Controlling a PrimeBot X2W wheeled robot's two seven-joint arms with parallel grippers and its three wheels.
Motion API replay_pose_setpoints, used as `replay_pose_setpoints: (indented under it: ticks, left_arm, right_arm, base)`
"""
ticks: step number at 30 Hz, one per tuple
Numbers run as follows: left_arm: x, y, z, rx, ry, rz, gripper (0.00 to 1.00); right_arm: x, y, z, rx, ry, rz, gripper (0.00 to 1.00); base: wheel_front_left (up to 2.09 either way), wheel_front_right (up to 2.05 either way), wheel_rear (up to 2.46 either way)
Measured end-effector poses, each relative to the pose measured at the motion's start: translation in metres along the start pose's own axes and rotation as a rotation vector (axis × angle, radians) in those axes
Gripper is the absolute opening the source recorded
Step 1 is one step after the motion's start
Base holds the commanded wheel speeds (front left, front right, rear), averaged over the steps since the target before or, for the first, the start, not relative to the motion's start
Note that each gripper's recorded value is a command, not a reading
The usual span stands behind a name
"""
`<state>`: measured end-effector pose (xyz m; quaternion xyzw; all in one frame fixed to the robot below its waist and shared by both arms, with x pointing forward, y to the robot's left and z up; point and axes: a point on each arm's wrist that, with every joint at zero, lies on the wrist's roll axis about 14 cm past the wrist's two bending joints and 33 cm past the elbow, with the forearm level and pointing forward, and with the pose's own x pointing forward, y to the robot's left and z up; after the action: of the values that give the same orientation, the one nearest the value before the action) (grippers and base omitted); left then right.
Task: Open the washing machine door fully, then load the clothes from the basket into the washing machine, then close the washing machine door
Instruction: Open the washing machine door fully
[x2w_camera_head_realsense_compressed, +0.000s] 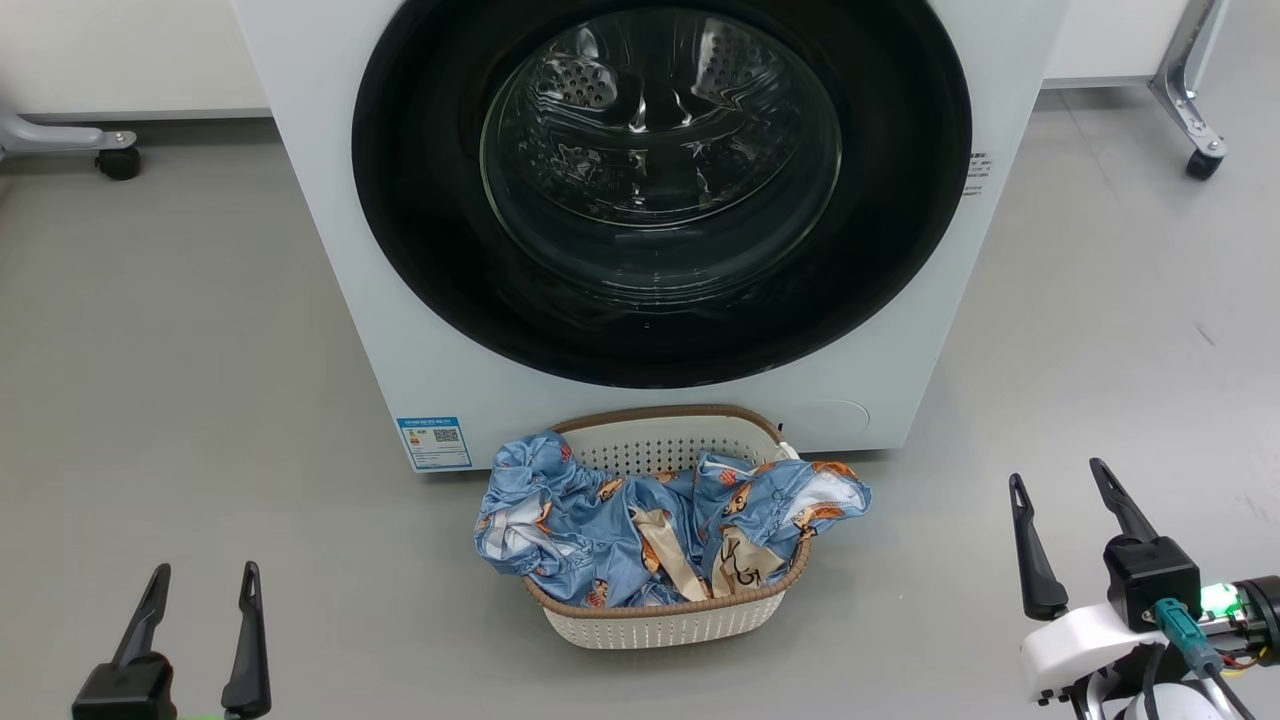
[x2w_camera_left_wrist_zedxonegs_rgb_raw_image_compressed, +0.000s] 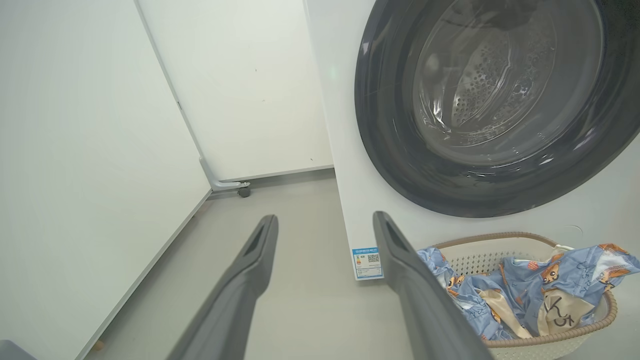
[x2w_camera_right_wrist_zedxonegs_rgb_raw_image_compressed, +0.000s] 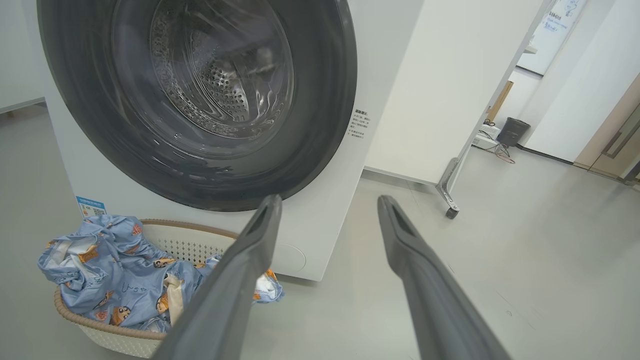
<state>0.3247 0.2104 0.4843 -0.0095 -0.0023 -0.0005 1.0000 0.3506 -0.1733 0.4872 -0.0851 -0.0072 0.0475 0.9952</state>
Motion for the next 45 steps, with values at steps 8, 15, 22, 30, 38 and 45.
replay_pose_setpoints:
  ticks: [8,15,22,30,38,45]
  left_arm:
    - [0.0000,-0.0011,-0.0008,-0.009,0.001,0.003,1.00]
    - [-0.0019,-0.0021,-0.0040,-0.015,0.011,0.003,1.00]
    - [-0.0023,-0.0010,-0.0047,-0.016,0.013,0.006,1.00]
    - [-0.0017,0.0002,-0.0042,-0.017,0.012,0.009,1.00]
    - [-0.0011,0.0029,-0.0047,-0.017,0.013,0.018,1.00]
    - [-0.0004,0.0057,-0.0032,-0.030,0.007,0.032,1.00]
  right_arm:
    - [-0.0042,-0.0004,-0.0036,0.002,0.011,-0.003,1.00]
    - [-0.0041,0.0020,-0.0028,0.011,0.009,-0.001,1.00]
    - [-0.0035,0.0055,-0.0028,0.021,0.009,0.005,1.00]
    - [-0.0034,0.0074,-0.0027,0.028,0.009,0.008,1.00]
    - [-0.0032,0.0088,-0.0036,0.033,0.011,0.014,1.00]
    - [-0.0027,0.0081,-0.0049,0.030,0.016,0.012,1.00]
  base:
    - [0.01,0.01,-0.02]
    - [0.13,0.13,-0.26]
    - [0.28,0.28,-0.57]
    - [0.46,0.46,-0.93]
    - [0.66,0.66,-1.31]
    - [0.70,0.70,-1.41]
